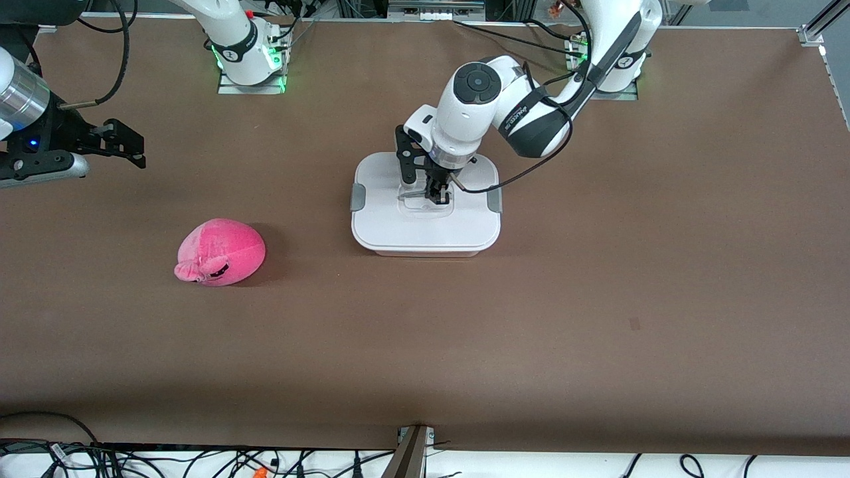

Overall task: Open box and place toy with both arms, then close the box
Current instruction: 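Lift the lid off the pink box while the right gripper reaches the toy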

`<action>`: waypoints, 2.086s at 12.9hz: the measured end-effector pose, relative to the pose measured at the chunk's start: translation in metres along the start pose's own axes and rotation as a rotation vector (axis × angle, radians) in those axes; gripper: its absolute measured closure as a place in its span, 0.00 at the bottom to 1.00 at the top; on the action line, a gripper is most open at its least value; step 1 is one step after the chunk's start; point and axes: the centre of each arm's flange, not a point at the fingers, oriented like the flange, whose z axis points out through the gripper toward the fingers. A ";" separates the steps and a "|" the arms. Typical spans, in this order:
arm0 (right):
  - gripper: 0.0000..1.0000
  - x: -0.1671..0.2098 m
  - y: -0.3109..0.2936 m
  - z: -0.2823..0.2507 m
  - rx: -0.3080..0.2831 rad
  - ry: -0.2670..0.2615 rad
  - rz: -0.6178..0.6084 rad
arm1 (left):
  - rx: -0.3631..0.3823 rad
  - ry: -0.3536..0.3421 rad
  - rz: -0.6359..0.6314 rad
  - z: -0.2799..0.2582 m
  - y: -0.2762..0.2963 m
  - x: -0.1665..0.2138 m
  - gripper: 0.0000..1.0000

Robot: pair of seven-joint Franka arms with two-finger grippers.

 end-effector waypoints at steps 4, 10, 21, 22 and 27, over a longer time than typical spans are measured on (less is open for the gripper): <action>0.00 0.000 0.000 0.000 0.000 0.000 0.000 | 0.000 -0.008 0.004 -0.008 0.000 0.002 0.93; 0.00 0.007 0.010 0.008 -0.007 0.011 0.018 | -0.042 -0.211 -0.021 -0.115 -0.003 -0.010 0.93; 0.00 0.039 0.011 0.067 0.055 -0.032 0.051 | -0.180 -0.445 -0.222 -0.189 -0.185 -0.265 0.93; 0.00 0.048 0.008 0.090 0.049 -0.063 0.049 | -0.201 -0.437 -0.236 -0.185 -0.200 -0.294 0.93; 0.00 0.073 0.000 0.169 0.026 -0.062 0.044 | -0.239 -0.343 -0.178 -0.151 -0.258 -0.425 0.93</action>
